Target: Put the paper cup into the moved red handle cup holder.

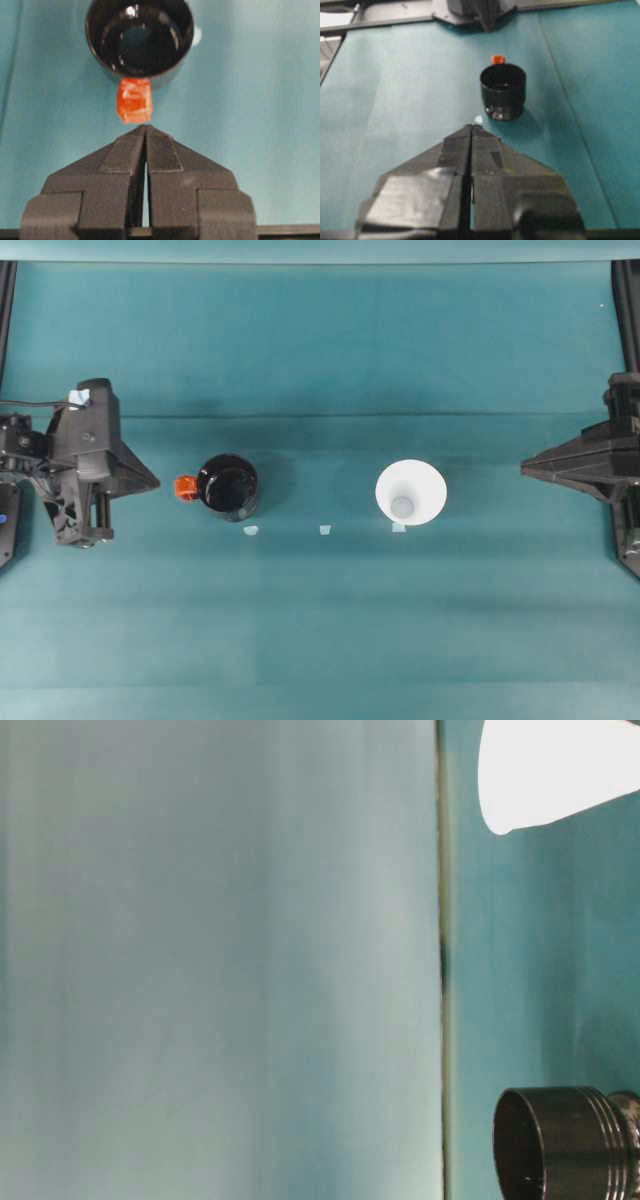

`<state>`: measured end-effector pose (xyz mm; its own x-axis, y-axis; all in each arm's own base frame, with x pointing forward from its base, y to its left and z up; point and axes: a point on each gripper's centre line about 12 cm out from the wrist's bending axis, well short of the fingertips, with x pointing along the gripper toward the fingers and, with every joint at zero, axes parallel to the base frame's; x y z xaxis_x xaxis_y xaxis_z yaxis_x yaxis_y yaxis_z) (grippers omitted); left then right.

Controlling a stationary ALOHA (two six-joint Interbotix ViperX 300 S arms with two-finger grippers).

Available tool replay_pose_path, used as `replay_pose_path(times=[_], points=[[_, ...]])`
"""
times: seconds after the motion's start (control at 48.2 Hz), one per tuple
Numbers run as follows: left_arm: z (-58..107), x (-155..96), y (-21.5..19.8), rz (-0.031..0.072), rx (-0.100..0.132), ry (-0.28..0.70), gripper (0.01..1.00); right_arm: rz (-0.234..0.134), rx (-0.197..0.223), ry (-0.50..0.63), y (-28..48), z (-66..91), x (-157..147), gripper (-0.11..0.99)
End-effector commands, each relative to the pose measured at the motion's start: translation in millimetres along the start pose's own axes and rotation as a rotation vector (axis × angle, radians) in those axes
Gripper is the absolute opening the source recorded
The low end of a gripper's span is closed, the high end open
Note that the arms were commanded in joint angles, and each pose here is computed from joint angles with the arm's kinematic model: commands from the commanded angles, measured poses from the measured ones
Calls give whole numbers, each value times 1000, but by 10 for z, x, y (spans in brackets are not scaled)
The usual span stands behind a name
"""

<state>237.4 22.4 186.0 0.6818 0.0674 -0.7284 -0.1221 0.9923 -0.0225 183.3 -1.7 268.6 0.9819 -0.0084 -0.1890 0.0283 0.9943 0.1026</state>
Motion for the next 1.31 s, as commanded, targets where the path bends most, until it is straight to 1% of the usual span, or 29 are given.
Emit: replay_pose_path(times=[0.0, 0.083, 0.145, 0.166, 0.207, 0.27, 0.332, 0.436, 0.477, 0.518, 0.539, 0.56, 0.601, 0.622, 0.664, 0.788, 0.933, 1.078, 1.141, 1.203, 1.286], points=[[86, -18, 5, 2, -12, -22, 27, -2, 10, -3, -1, 38, 11, -104], [83, -15, 6, 2, -25, -19, 28, -2, 10, -5, -1, 40, 8, -104], [75, -13, 9, 3, -43, -16, 30, -2, 10, -5, -1, 40, 8, -104], [73, -13, 5, 2, -47, -14, 41, -2, 10, -5, -1, 40, 8, -104], [62, -8, 10, 4, -56, -8, 97, -2, 10, -3, -1, 38, 11, -104], [44, -2, 10, 4, -69, 0, 238, -2, 11, -3, -1, 39, 8, -104], [34, 19, 14, 6, -80, 15, 420, -3, 10, -2, -2, 32, 11, -104], [9, 55, 12, 7, -69, 43, 734, -2, 10, -5, -1, 40, 8, -104], [1, 75, 13, 8, -62, 49, 851, -2, 11, -5, -1, 40, 8, -104], [-8, 90, 13, 8, -57, 52, 928, -2, 10, -5, -1, 40, 8, -104], [-8, 100, 13, 8, -54, 52, 943, -2, 11, -5, -1, 40, 8, -104], [-10, 107, 16, 8, -54, 53, 938, -2, 10, -3, -2, 34, 9, -104], [-11, 132, 12, 7, -43, 56, 921, -2, 11, -3, -2, 34, 9, -104], [-14, 139, 16, 8, -40, 58, 921, -2, 10, -3, -2, 34, 9, -104], [-11, 158, 16, 8, -37, 58, 938, -3, 10, -2, -2, 32, 11, -104], [-7, 224, 46, 16, -41, 71, 975, -2, 10, -3, -2, 34, 9, -104], [17, 325, 75, 23, -45, 80, 975, -2, 10, -3, -2, 34, 9, -104], [19, 435, 93, 28, -46, 99, 974, -3, 11, 0, -3, 21, 9, -104], [14, 480, 94, 28, -45, 109, 974, -3, 10, 0, -3, 21, 9, -104], [-2, 533, 100, 30, -40, 120, 974, -3, 10, 0, -3, 21, 9, -104], [-3, 580, 105, 29, -24, 122, 974, -3, 10, 1, -4, 15, 9, -104]])
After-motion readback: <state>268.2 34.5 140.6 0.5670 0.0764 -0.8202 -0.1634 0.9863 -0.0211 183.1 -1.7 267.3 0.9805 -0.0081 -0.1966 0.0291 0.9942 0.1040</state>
